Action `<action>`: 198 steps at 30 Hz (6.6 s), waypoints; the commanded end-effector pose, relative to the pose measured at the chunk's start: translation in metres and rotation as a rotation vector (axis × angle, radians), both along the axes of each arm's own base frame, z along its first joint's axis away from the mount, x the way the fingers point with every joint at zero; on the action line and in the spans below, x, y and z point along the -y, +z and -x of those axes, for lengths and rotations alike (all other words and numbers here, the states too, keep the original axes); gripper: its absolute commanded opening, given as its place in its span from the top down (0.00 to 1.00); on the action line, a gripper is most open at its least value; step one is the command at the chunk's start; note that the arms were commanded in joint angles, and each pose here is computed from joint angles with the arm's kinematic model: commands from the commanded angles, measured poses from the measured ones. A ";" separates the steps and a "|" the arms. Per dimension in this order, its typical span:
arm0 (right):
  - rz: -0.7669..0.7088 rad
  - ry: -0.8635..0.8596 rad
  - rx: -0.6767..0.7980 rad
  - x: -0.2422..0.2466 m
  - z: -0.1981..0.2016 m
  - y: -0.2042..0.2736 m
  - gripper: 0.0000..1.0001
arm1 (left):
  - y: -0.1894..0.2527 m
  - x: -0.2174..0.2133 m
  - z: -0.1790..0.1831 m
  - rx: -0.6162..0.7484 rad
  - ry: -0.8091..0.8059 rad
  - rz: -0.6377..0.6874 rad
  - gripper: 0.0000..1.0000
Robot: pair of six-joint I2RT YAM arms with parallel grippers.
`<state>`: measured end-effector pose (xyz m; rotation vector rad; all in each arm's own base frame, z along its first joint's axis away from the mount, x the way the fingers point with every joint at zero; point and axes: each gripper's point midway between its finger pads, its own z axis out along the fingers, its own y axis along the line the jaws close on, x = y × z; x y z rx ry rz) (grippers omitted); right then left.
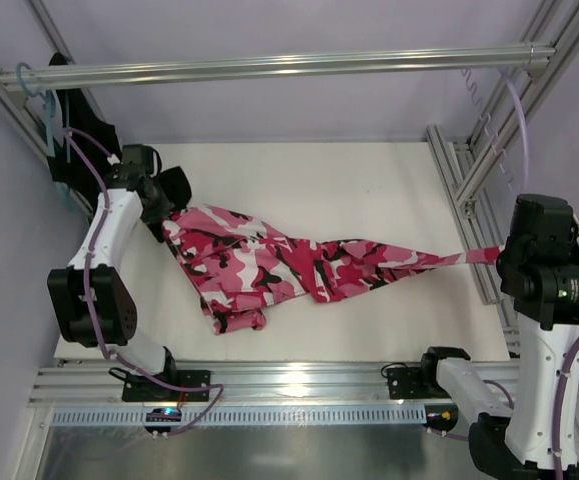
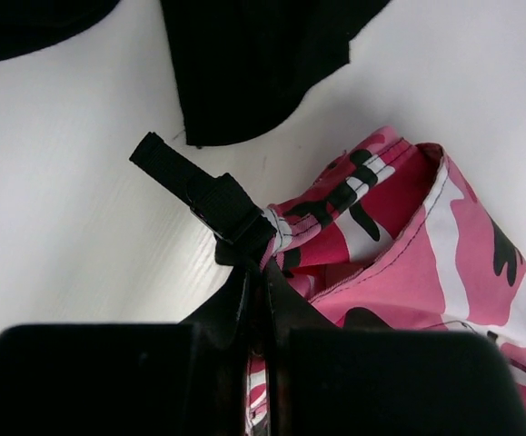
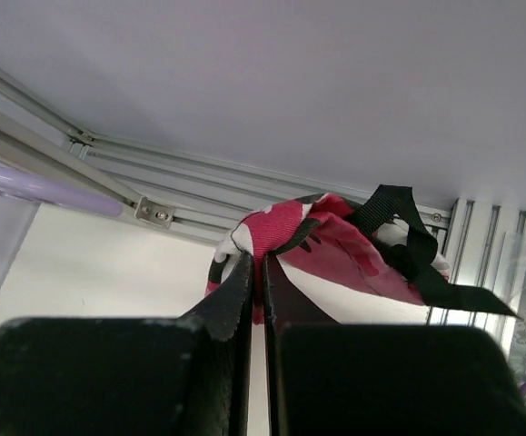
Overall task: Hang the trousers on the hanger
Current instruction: Fold the trousers
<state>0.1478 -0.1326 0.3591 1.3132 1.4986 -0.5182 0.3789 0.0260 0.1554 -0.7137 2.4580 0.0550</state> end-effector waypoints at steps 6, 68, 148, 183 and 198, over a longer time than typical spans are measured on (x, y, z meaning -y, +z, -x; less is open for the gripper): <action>0.066 -0.027 0.026 0.011 -0.025 0.050 0.96 | 0.072 -0.048 0.000 0.230 0.155 -0.022 1.00; -0.276 1.431 -0.509 -0.340 -0.225 -0.317 0.41 | 0.079 0.117 0.016 0.376 -0.392 0.378 1.00; 0.044 1.478 0.107 -0.346 -0.176 -0.078 0.96 | 0.132 0.198 0.060 0.508 -0.599 0.696 1.00; -0.338 1.331 -0.347 -0.396 -0.268 -0.237 0.44 | 0.016 0.068 0.077 0.142 -0.144 0.108 1.00; -0.255 1.374 -0.503 -0.389 -0.269 -0.296 0.51 | 0.019 0.071 0.070 0.167 -0.140 0.121 1.00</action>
